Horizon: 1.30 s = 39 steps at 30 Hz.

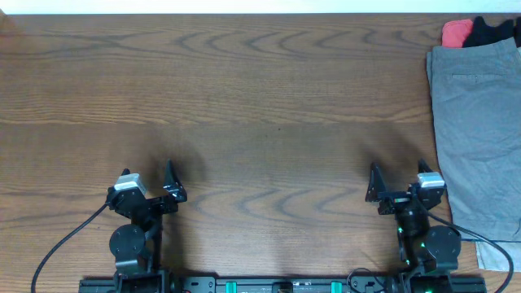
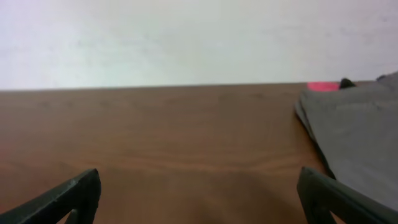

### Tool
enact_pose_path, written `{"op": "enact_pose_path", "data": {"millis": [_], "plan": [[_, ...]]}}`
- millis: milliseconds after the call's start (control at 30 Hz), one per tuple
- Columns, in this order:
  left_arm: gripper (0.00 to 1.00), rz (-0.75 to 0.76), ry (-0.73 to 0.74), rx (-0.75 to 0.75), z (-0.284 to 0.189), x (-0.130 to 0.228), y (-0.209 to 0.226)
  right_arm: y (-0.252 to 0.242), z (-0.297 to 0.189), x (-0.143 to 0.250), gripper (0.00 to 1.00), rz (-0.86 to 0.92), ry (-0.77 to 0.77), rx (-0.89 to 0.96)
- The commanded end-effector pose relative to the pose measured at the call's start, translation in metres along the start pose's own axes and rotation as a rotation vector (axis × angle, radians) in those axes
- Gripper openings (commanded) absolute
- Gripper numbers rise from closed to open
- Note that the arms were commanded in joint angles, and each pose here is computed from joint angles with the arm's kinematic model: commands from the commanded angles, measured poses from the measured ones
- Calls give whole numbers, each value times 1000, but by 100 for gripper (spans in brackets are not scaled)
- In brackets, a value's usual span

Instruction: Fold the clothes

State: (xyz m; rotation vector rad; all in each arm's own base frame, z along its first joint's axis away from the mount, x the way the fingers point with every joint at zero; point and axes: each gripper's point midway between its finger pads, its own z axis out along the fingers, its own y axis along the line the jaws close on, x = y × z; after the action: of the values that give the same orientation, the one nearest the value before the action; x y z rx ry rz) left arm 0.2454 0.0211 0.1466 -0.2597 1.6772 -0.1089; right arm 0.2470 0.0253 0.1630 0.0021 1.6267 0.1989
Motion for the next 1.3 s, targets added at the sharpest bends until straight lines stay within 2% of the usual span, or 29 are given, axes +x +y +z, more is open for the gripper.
{"op": "enact_pose_path", "data": {"millis": [0,133,233,333,567,767,933,1067,1267], "plan": [[98,-6,57,4,0,16,1,36,-4,6,99,243,57,-207],[98,-6,58,4,0,16,1,104,-36,13,99,697,315,-596],[98,-6,58,4,0,16,1,114,-44,16,99,858,418,-633],[98,-6,58,4,0,16,1,114,-43,12,99,960,436,-620],[98,-6,58,4,0,16,1,115,-44,4,99,835,365,-657],[98,-6,58,4,0,16,1,112,-41,-4,99,813,316,-654],[98,-6,57,4,0,16,1,109,-41,-32,99,772,211,-654],[98,-6,57,4,0,16,1,109,-46,-61,99,671,117,-659],[98,-6,58,4,0,16,1,98,-43,-108,99,521,6,-544]]}}
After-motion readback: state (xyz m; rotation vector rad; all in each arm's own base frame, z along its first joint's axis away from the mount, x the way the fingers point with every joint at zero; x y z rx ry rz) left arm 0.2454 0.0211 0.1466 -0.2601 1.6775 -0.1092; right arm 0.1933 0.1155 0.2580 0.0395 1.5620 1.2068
